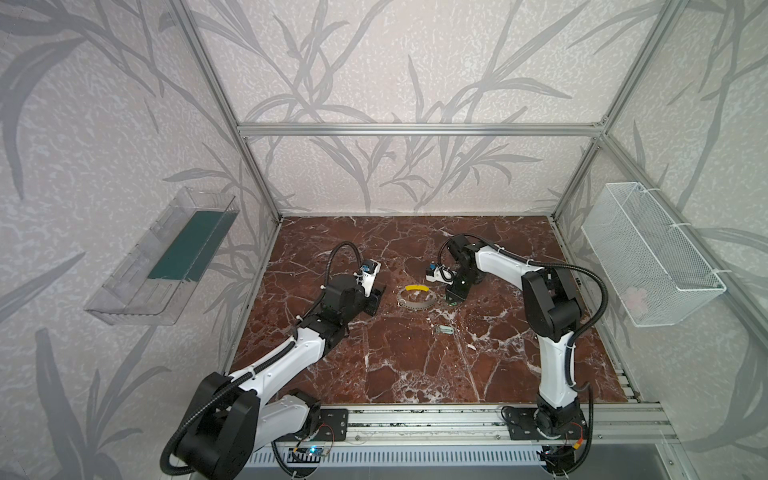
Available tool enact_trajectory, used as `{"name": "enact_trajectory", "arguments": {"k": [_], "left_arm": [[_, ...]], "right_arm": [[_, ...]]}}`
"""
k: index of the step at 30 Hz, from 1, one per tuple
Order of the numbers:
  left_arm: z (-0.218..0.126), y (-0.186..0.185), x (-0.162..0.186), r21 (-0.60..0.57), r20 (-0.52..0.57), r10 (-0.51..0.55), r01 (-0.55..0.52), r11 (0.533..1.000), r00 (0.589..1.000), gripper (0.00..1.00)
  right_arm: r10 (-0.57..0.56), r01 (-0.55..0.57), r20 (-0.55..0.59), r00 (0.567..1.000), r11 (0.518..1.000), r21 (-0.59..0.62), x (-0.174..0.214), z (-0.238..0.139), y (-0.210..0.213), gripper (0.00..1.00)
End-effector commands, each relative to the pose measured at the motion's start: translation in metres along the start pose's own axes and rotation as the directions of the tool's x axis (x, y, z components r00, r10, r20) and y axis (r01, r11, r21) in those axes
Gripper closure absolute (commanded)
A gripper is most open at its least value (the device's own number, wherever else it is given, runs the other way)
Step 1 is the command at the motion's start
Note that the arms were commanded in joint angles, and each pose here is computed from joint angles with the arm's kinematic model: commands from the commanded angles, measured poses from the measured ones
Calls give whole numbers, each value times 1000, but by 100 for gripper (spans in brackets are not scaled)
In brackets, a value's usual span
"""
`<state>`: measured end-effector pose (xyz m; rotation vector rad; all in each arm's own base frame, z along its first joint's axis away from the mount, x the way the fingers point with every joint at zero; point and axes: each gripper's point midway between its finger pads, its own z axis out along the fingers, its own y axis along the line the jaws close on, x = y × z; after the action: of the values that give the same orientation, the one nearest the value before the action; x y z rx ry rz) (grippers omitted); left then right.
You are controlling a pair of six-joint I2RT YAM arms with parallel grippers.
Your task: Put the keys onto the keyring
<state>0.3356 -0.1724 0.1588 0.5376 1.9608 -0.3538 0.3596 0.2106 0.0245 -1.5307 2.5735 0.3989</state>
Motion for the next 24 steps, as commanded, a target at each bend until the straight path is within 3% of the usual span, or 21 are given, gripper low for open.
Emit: {"name": "enact_trajectory", "arguments": {"k": [1, 3, 5, 9, 15, 21, 24], "left_arm": [[11, -6, -10, 53, -12, 30, -29, 998, 999, 54], [18, -8, -9, 72, -34, 46, -43, 996, 998, 56], [28, -12, -6, 113, -61, 57, -50, 992, 997, 56], [48, -18, 3, 218, -136, 75, -44, 975, 988, 60], [68, -7, 10, 328, -241, 10, 72, 942, 970, 67], [86, -18, 23, 451, -421, 19, 192, 872, 907, 71], [92, -18, 35, 416, -511, -4, 251, 874, 860, 71]], "right_arm": [[17, -17, 26, 1000, 999, 28, -1, -18, -5, 68], [35, -37, 35, 999, 999, 35, 1, -23, -9, 57], [54, -57, 60, 997, 997, 49, 2, -29, -14, 53], [64, -78, 153, 986, 993, 89, -4, -55, -17, 52], [52, -70, 261, 964, 996, 58, -16, -79, 3, 53], [46, -58, 271, 962, 998, 37, -15, -83, 23, 55], [49, -59, 269, 962, 998, 31, -13, -83, 30, 55]]}}
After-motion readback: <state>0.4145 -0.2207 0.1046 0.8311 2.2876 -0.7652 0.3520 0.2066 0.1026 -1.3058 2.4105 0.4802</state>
